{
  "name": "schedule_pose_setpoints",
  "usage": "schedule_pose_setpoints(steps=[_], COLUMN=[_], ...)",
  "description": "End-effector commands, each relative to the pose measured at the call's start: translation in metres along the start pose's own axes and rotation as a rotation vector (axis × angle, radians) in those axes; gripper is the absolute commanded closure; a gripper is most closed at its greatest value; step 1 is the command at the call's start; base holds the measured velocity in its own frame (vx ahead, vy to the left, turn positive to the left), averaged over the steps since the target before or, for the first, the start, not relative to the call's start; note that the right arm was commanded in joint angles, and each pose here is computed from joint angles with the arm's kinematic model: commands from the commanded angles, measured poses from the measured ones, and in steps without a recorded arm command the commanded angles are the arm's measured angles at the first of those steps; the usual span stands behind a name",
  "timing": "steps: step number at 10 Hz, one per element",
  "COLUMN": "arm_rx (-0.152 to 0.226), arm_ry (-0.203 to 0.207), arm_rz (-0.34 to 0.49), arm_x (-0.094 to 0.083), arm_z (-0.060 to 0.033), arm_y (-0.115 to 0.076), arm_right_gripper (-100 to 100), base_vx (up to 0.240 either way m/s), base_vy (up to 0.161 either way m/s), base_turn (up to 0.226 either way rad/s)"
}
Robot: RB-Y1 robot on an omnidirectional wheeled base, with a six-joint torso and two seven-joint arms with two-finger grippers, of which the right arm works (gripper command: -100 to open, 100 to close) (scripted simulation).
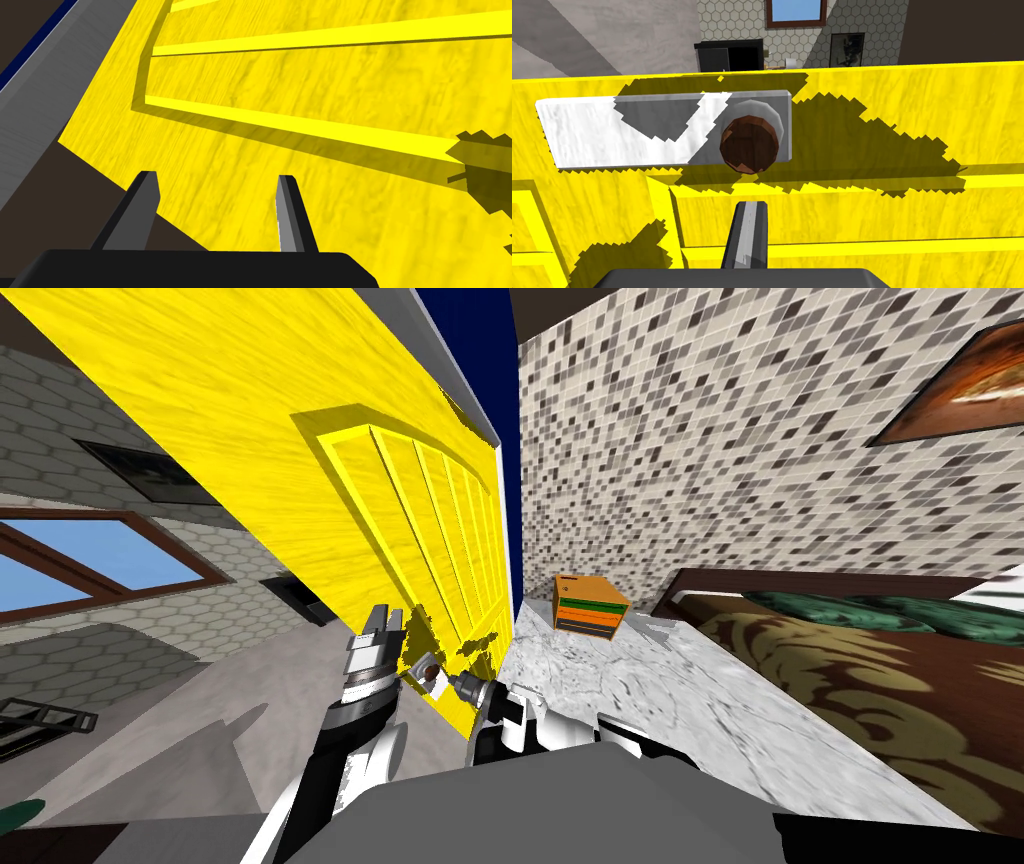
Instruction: Push the door open
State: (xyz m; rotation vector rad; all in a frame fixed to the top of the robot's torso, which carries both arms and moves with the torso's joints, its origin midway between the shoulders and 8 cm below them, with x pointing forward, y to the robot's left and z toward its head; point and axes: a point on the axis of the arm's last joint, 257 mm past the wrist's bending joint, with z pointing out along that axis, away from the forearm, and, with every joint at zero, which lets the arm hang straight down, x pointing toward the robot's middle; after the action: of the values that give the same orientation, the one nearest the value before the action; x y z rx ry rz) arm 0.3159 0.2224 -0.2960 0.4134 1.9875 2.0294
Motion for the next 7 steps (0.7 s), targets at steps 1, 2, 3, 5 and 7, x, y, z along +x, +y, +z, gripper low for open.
schedule_pose_setpoints(steps=[1, 2, 3, 5, 7], arm_rx=[0.015, 0.017, 0.018, 0.024, 0.026], arm_ry=[-0.037, -0.049, -0.063, -0.062, -0.068], arm_rz=[-0.012, -0.014, -0.015, -0.018, -0.021], arm_x=[-0.018, -0.023, -0.029, -0.030, -0.033], arm_z=[-0.0008, 0.0000, 0.0018, -0.0012, -0.0015], arm_y=[-0.003, -0.002, -0.001, -0.004, -0.005], arm_right_gripper=[-100, -100, -100, -100, -100], base_vx=[-0.126, -0.200, -0.209, -0.036, 0.071], base_vy=[-0.048, -0.112, -0.084, 0.028, 0.154], base_turn=[-0.134, -0.080, -0.051, 0.019, 0.018])
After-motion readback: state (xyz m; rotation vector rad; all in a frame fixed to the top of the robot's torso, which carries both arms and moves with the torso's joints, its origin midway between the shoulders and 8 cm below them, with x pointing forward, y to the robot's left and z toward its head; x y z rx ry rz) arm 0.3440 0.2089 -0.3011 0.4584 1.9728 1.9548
